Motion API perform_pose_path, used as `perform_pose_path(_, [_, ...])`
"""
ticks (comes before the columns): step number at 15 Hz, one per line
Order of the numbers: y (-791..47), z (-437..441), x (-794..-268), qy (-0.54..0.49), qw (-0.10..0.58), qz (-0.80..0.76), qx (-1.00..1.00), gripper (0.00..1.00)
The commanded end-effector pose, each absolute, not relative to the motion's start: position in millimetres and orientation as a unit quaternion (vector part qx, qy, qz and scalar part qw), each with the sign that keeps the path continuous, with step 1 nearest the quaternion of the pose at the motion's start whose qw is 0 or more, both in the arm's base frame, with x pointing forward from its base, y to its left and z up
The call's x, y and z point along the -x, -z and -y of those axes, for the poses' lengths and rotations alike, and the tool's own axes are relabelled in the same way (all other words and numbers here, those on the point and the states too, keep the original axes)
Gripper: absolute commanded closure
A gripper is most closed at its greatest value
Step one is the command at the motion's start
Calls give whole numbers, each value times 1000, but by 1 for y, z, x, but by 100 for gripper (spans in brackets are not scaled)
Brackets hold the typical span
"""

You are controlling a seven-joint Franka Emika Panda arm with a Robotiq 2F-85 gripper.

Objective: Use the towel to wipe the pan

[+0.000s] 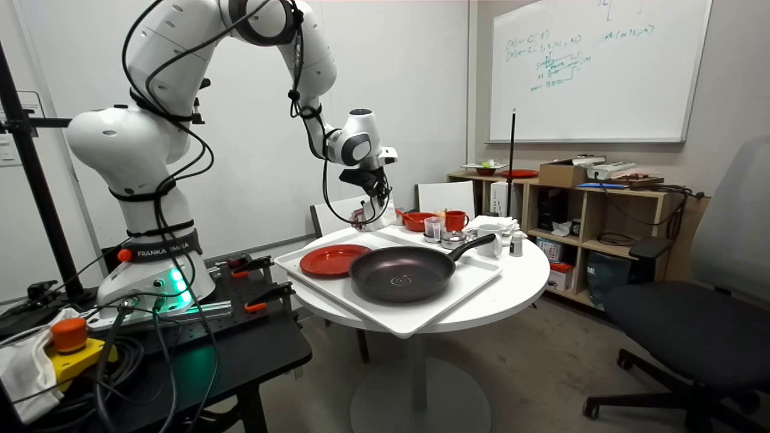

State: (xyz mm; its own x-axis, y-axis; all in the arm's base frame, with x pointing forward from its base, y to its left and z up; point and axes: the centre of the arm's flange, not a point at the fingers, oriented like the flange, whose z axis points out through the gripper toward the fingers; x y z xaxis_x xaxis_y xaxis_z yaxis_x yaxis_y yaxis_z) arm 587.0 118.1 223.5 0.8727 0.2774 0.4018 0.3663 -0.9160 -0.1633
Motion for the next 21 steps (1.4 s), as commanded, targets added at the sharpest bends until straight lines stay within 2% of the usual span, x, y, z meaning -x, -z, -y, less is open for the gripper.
perform_pose_path(1, [-213, -119, -643, 149, 120, 149, 970, 96])
perform_pose_path(7, [-173, -106, -685, 90, 112, 114, 983, 96])
perform_pose_path(20, [-113, -97, -706, 17, 98, 83, 992, 96])
perform_pose_path(21, [-112, -97, -705, 15, 95, 82, 992, 66])
